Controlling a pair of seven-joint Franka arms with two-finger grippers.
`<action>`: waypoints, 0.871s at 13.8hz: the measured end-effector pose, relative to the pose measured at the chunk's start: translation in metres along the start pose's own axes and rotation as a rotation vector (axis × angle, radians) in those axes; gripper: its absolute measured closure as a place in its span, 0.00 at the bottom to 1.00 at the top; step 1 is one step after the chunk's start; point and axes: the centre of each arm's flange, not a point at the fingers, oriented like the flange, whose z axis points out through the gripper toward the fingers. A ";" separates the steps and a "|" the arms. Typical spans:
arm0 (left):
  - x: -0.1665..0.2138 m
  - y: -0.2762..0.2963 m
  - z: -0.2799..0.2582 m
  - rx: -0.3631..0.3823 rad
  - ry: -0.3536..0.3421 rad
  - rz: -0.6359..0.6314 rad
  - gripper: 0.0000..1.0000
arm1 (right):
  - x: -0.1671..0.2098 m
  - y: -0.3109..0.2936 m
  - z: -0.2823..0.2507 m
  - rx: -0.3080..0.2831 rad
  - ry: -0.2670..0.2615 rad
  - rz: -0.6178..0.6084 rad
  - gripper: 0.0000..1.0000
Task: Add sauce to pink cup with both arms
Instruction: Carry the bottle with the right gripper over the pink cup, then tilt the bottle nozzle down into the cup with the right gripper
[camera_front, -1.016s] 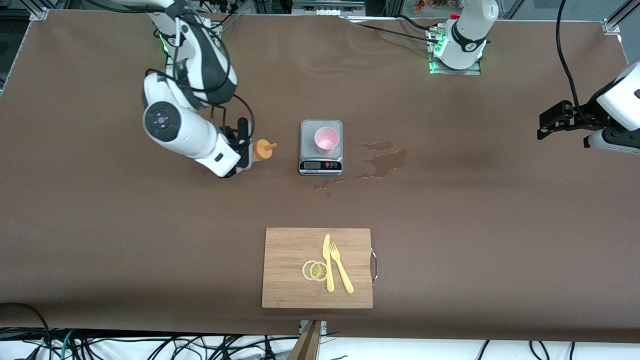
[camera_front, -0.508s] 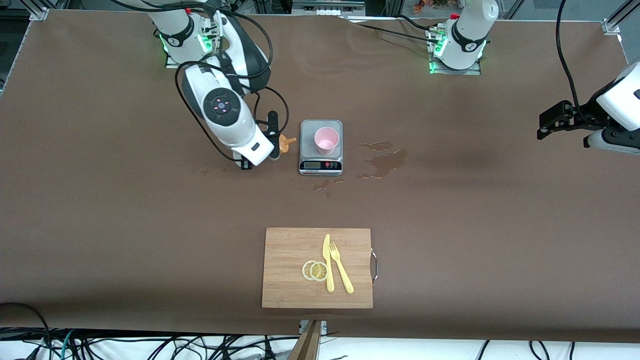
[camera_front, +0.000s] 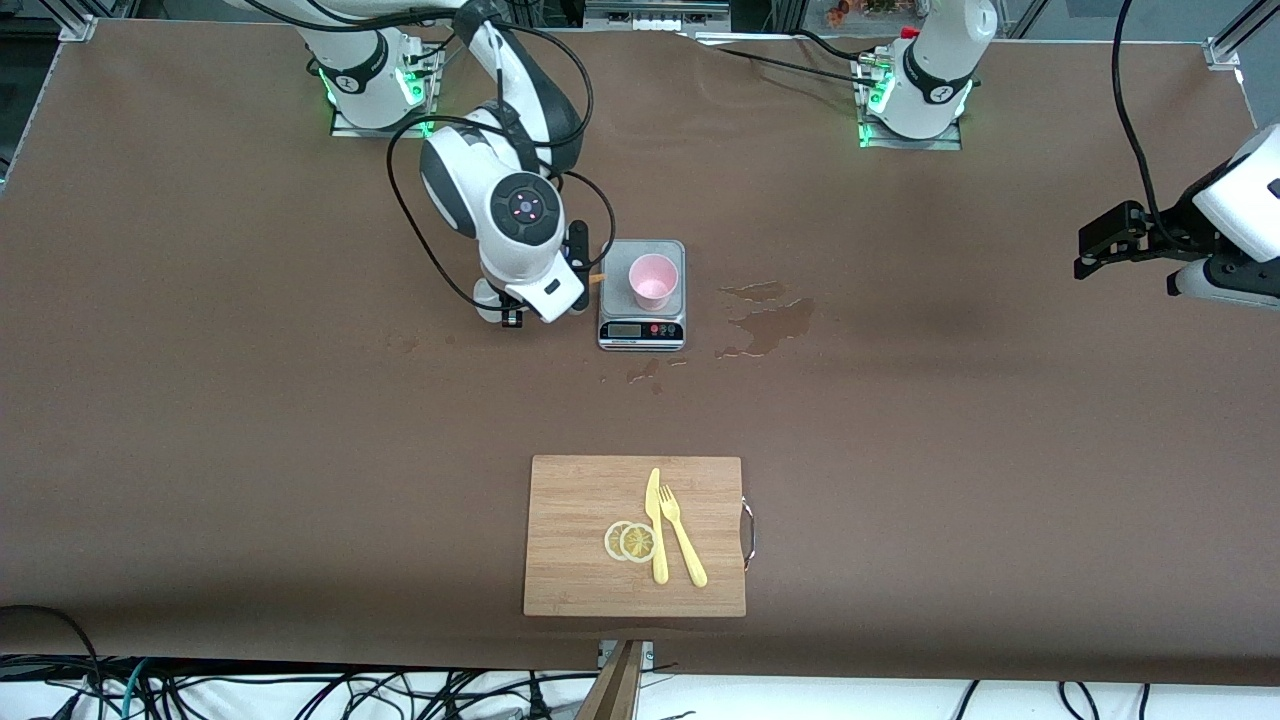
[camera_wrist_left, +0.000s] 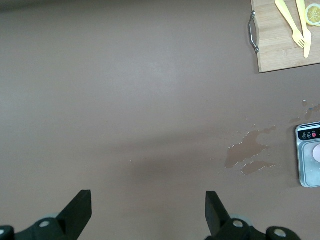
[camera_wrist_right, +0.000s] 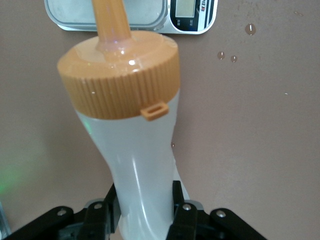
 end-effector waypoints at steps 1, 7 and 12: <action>0.000 0.000 0.000 0.000 0.000 0.000 0.00 | 0.006 -0.002 -0.001 -0.001 -0.011 -0.003 0.57; 0.000 0.000 0.000 0.000 -0.001 0.000 0.00 | 0.052 -0.025 0.002 -0.021 -0.121 -0.020 0.57; 0.000 0.000 0.000 0.000 -0.001 0.000 0.00 | 0.073 -0.033 0.002 -0.052 -0.190 -0.010 0.56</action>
